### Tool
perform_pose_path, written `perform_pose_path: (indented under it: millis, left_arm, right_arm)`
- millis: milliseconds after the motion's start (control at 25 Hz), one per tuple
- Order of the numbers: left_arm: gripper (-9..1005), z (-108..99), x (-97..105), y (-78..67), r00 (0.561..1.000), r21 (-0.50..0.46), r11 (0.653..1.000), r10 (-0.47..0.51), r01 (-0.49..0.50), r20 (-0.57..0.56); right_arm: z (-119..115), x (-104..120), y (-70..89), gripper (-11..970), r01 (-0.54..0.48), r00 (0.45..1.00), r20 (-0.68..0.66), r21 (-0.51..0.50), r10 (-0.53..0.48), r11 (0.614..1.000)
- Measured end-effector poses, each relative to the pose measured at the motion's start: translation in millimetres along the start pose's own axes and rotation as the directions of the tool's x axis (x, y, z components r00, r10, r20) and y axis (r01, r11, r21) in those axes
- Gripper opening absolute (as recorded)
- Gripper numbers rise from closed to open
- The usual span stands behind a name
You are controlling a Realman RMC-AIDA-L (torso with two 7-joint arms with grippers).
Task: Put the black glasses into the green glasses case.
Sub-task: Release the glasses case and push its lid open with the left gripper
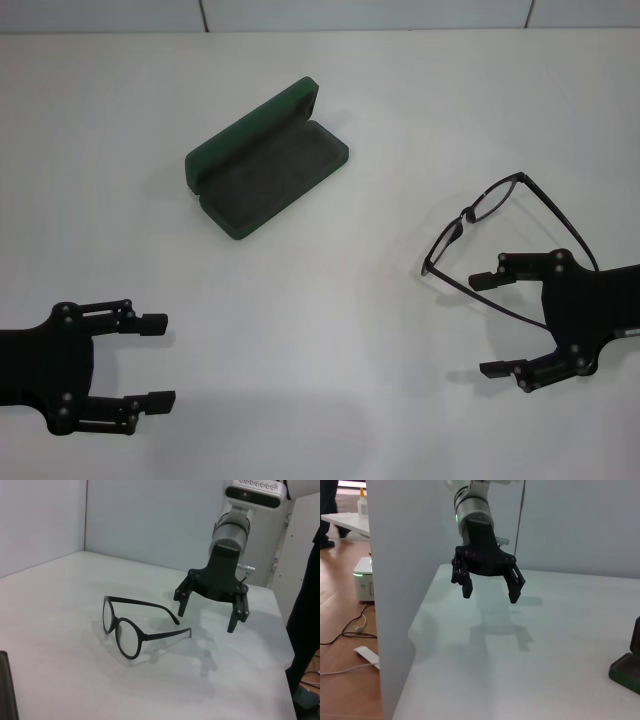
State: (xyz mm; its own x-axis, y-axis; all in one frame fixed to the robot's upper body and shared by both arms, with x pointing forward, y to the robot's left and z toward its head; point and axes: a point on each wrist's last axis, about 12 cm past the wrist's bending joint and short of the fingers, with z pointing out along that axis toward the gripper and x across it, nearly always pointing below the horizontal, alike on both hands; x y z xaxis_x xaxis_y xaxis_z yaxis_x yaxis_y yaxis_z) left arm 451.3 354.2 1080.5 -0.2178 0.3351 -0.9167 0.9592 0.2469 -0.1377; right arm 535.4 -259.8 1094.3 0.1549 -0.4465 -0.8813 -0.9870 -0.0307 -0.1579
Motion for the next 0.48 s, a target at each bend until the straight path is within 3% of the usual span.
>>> perform_pose_path:
  millis: [480]
  left_arm:
    - [807, -0.3, -0.1, 0.4, 1.000, -0.001, 1.000, 0.001, -0.001, -0.001]
  right_arm:
    - [0.2, 0.3, 1.5, 869, -0.003, 1.000, 0.004, -0.003, 0.003, 1.000]
